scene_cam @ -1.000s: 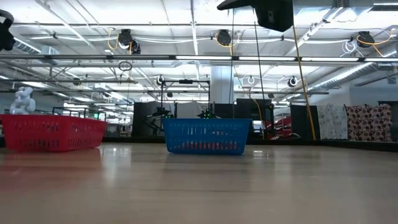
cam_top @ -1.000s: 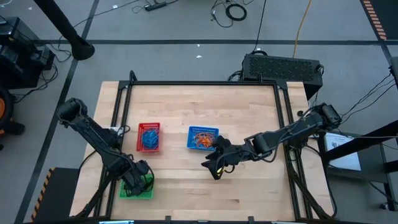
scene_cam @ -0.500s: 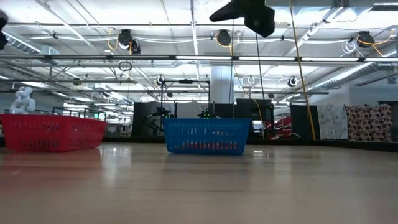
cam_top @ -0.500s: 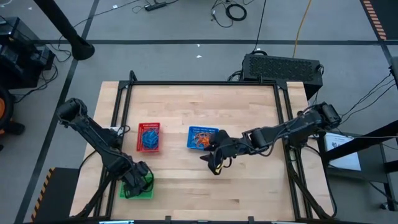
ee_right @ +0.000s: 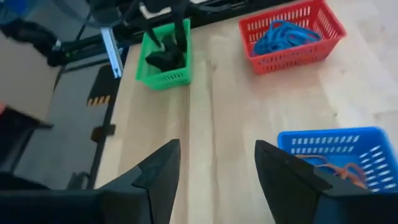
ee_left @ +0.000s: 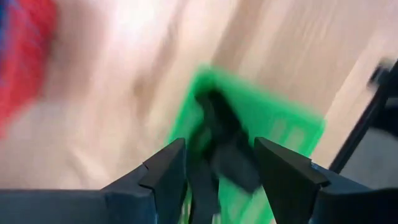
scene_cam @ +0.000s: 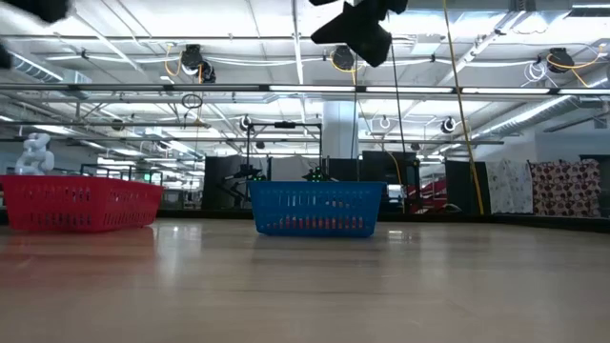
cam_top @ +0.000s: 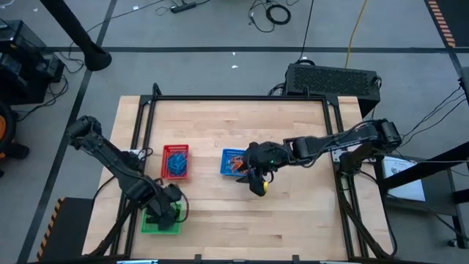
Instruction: Sort rubber bands into baskets
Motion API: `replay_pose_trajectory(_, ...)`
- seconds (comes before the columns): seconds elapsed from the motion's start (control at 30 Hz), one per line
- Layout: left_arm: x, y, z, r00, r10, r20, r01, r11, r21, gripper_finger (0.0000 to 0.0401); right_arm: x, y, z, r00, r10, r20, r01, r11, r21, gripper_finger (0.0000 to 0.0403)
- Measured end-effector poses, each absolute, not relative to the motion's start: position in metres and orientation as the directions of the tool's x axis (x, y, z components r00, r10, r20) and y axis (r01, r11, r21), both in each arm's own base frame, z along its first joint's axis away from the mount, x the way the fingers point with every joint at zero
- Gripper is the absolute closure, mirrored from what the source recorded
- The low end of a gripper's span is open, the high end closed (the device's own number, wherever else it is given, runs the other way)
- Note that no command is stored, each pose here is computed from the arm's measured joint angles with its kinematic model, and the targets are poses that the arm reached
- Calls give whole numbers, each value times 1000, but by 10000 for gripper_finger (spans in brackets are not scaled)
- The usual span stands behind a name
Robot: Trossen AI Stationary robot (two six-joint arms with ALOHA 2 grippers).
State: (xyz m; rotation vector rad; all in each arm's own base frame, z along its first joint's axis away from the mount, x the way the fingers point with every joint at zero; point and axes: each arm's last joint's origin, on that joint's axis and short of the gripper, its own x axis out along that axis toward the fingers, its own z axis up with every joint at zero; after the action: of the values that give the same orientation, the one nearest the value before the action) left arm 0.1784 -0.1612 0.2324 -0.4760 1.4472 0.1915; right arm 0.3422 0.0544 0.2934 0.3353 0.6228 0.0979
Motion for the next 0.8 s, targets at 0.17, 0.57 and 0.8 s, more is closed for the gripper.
replay_pose_trajectory(0.17,206,-145,261,312,-73,-947,-407,890,-203,205,331,36,308,823,169,-542,-32,967,253,204)
replay_pose_trajectory(0.57,279,-65,316,691,72,-720,-329,917,-224,205,259,-2,358,831,69,-552,-12,994,107,204)
replay_pose_trajectory(0.8,284,-19,354,781,172,-600,-265,962,-68,205,212,-8,384,865,39,-501,15,995,102,204)
